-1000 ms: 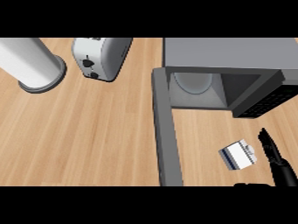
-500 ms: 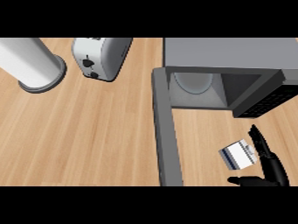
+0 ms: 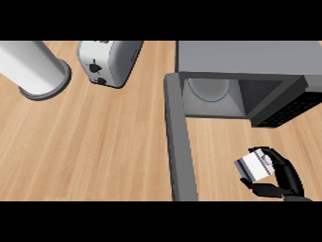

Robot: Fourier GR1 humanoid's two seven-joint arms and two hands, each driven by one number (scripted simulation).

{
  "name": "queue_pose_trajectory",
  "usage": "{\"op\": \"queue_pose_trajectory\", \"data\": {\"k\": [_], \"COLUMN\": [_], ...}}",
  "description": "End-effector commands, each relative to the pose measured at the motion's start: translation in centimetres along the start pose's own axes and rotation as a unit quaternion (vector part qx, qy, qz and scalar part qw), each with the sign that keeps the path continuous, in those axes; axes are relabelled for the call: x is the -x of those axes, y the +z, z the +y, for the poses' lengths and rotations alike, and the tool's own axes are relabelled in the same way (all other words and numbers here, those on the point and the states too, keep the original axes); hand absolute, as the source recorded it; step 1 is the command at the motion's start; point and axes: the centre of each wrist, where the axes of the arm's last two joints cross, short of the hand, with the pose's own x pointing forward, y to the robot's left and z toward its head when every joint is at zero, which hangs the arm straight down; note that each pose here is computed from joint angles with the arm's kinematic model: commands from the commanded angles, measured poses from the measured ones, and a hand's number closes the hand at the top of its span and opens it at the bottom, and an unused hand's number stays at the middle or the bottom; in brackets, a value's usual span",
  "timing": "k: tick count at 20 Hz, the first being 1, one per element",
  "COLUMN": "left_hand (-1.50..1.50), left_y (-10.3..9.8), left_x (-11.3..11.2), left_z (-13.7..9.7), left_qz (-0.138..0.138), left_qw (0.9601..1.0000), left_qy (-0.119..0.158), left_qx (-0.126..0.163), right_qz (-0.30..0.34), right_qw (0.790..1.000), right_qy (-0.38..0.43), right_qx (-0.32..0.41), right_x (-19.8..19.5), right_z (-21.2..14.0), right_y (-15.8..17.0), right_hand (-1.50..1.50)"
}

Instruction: Pick up the milk, place it into the microwave and close the microwave

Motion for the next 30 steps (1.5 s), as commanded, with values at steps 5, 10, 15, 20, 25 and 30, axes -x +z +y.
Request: {"op": "queue_pose_trajectory", "data": {"k": [5,10,15,20,25,30], "left_hand": [-1.50,-1.50,-1.50,-1.50,-1.50,-1.50], "left_y": [0.0,-0.5,0.7,0.2,0.9,1.1], "left_x": [-2.0,-1.9,-2.5,-2.1,-1.7,-2.1], "left_z": [-0.7,-1.2,-1.6,-0.6,0.4,0.5], "left_qz": [-0.051,-0.054,-0.044,-0.040,-0.033,-0.040], "left_qw": [0.9980,0.9976,0.9983,0.9983,0.9988,0.9986], "left_qy": [0.031,0.027,0.029,0.035,0.032,0.027], "left_qx": [0.022,0.033,0.026,0.022,0.020,0.020], "right_qz": [-0.071,-0.065,-0.093,-0.096,-0.110,-0.121], "right_qw": [0.997,0.997,0.994,0.994,0.994,0.993], "right_qy": [-0.022,-0.017,-0.064,-0.038,-0.021,-0.013], "right_qx": [-0.006,0.023,0.004,-0.019,-0.005,-0.003], "right_x": [-0.1,-0.7,-1.2,-4.1,-5.2,-8.1], "right_z": [2.8,7.8,5.3,9.0,8.1,6.1], "right_y": [-2.3,-5.1,-6.1,-11.0,-12.8,-16.5], "right_hand": [1.50,1.50,1.50,1.50,1.50,1.50]}}
